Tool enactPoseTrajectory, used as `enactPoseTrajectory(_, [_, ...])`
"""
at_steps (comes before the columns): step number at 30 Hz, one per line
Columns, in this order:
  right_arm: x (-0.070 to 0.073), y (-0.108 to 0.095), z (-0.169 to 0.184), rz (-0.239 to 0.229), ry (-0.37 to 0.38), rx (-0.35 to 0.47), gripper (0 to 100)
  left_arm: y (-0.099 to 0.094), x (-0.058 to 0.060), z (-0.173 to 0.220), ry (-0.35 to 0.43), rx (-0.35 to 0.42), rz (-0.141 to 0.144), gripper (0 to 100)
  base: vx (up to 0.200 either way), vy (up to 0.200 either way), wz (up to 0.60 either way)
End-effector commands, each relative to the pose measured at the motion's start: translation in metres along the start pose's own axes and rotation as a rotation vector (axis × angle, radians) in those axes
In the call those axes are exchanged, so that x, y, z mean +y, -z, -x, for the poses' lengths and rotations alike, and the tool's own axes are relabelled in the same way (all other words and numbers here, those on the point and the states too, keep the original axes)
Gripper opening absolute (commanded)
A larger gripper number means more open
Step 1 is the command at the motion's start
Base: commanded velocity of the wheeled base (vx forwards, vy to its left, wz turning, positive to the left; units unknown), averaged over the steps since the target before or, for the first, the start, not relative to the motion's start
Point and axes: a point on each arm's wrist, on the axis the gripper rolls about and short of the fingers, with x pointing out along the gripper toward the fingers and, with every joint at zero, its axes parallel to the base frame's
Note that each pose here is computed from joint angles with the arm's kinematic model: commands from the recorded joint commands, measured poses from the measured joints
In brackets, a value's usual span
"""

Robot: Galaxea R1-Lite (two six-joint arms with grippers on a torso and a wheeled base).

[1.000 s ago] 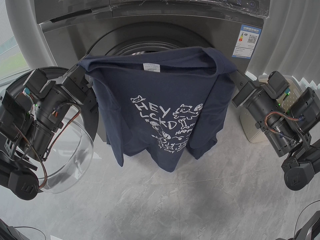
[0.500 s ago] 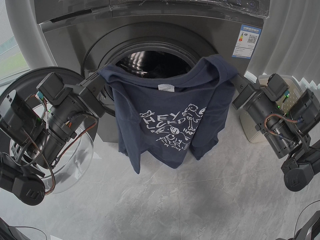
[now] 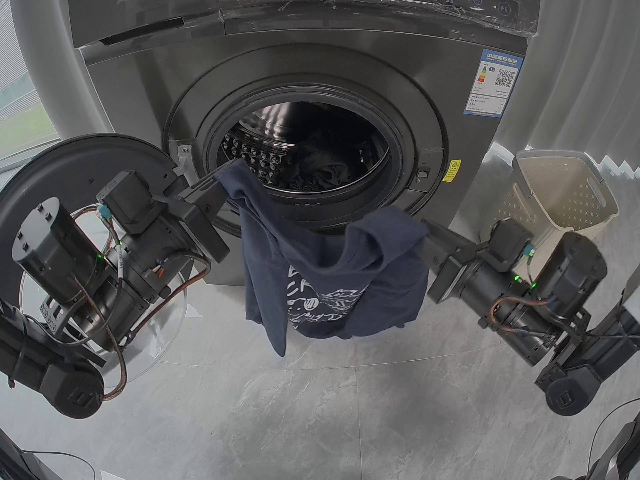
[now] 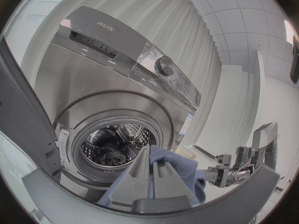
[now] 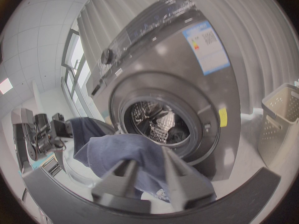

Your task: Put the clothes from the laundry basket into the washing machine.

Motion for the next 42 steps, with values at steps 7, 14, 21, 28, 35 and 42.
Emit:
enactPoseTrajectory(7, [0.004, 0.094, -0.015, 0.014, -0.026, 0.277, 100, 0.018, -0.003, -0.003, 0.007, 0.033, 0.011, 0, 0.0, 0.0, 0.0])
enactPoseTrajectory(14, [0.009, 0.116, -0.039, 0.03, -0.049, 0.262, 100, 0.021, -0.013, 0.004, 0.038, 0.05, 0.024, 0, 0.0, 0.0, 0.0])
enactPoseTrajectory(21, [0.013, 0.124, -0.061, 0.024, -0.075, 0.214, 100, 0.021, -0.014, 0.007, 0.047, 0.058, 0.016, 0, 0.0, 0.0, 0.0])
enactPoseTrajectory(28, [0.026, 0.132, -0.067, 0.016, -0.132, 0.209, 100, 0.02, -0.015, 0.006, 0.051, 0.054, 0.016, 0, 0.0, 0.0, 0.0])
enactPoseTrajectory(35, [0.035, 0.135, -0.065, 0.011, -0.15, 0.22, 100, 0.019, -0.014, 0.005, 0.049, 0.046, 0.015, 0, 0.0, 0.0, 0.0])
enactPoseTrajectory(42, [0.04, 0.103, -0.037, 0.008, -0.162, 0.228, 100, 0.02, -0.011, 0.002, 0.038, 0.043, 0.012, 0, 0.0, 0.0, 0.0])
